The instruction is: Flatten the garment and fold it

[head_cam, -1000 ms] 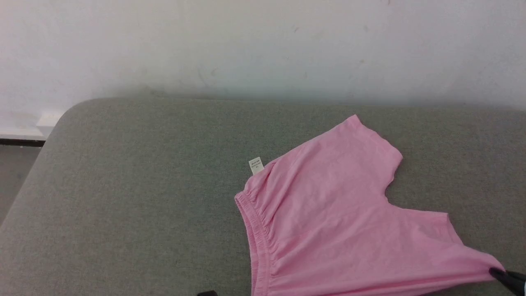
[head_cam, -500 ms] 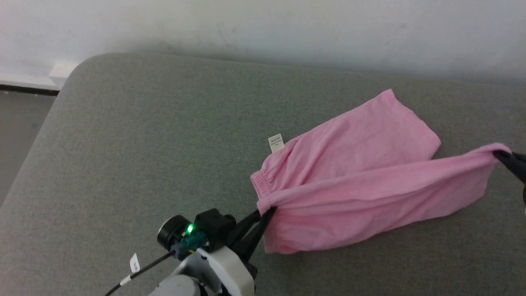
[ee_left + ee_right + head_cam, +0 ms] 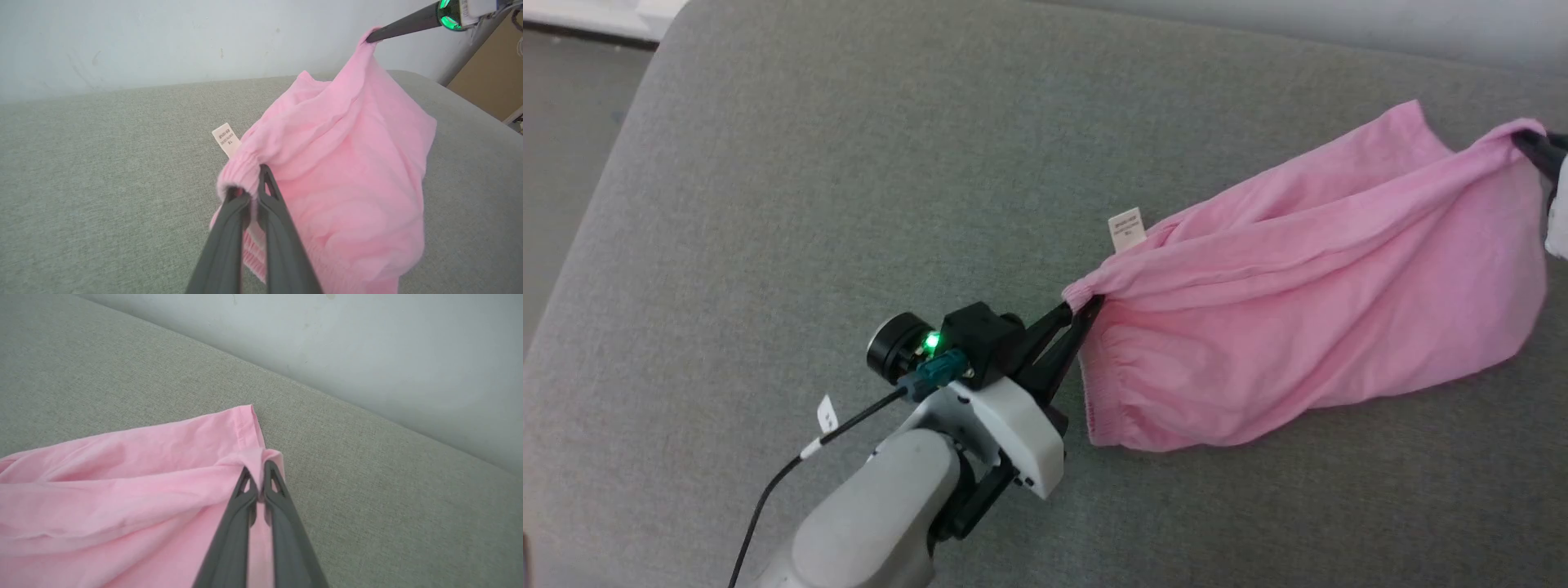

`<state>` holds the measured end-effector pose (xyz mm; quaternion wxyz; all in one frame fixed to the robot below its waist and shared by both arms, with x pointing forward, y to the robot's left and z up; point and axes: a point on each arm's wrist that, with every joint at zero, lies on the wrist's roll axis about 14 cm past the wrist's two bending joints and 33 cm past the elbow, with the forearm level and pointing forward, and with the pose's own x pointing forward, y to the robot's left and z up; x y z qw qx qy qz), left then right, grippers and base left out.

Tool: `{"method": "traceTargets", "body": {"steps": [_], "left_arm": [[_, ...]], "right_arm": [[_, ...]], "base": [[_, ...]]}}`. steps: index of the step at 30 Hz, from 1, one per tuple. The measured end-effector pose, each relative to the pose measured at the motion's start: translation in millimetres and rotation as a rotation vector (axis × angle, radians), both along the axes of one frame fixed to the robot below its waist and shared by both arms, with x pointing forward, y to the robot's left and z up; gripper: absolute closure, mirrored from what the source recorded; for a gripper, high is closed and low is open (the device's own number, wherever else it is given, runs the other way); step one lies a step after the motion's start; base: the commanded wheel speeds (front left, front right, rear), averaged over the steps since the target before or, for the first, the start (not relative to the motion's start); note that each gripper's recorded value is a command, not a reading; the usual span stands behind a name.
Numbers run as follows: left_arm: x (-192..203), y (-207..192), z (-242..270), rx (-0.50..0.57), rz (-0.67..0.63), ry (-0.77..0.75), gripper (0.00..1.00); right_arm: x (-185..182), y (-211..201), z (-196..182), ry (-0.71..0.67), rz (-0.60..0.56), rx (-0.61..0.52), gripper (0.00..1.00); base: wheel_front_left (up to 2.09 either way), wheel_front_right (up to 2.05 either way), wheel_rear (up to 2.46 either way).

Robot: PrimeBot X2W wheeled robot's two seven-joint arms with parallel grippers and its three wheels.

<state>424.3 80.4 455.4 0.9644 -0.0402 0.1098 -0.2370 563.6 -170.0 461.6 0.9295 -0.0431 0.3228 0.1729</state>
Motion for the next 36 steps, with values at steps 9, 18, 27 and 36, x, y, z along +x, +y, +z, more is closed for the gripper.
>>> {"method": "traceTargets", "body": {"steps": [9, 18, 27, 36], "left_arm": [[19.5, 15.4, -23.7, 0.015, 0.077, 0.03, 1.0], [20.8, 20.2, -41.1, 0.024, 0.107, 0.06, 0.0], [18.0, 44.7, -6.7, 0.0, 0.205, -0.044, 0.0], [-4.6, 81.7, 46.1, -0.088, 0.396, -0.177, 0.0]], "right_arm": [[37.7, 18.9, -44.8, 0.033, 0.026, -0.045, 1.0], [51.0, 25.4, -66.4, -0.002, 0.01, -0.032, 0.0], [43.8, 31.6, -16.8, -0.177, 0.019, 0.021, 0.0], [7.4, 31.5, 70.5, -0.552, 0.07, 0.119, 0.0]], "base": [[0.0, 0.0, 0.0], [0.0, 0.0, 0.0], [0.0, 0.0, 0.0], [0.0, 0.0, 0.0]]}}
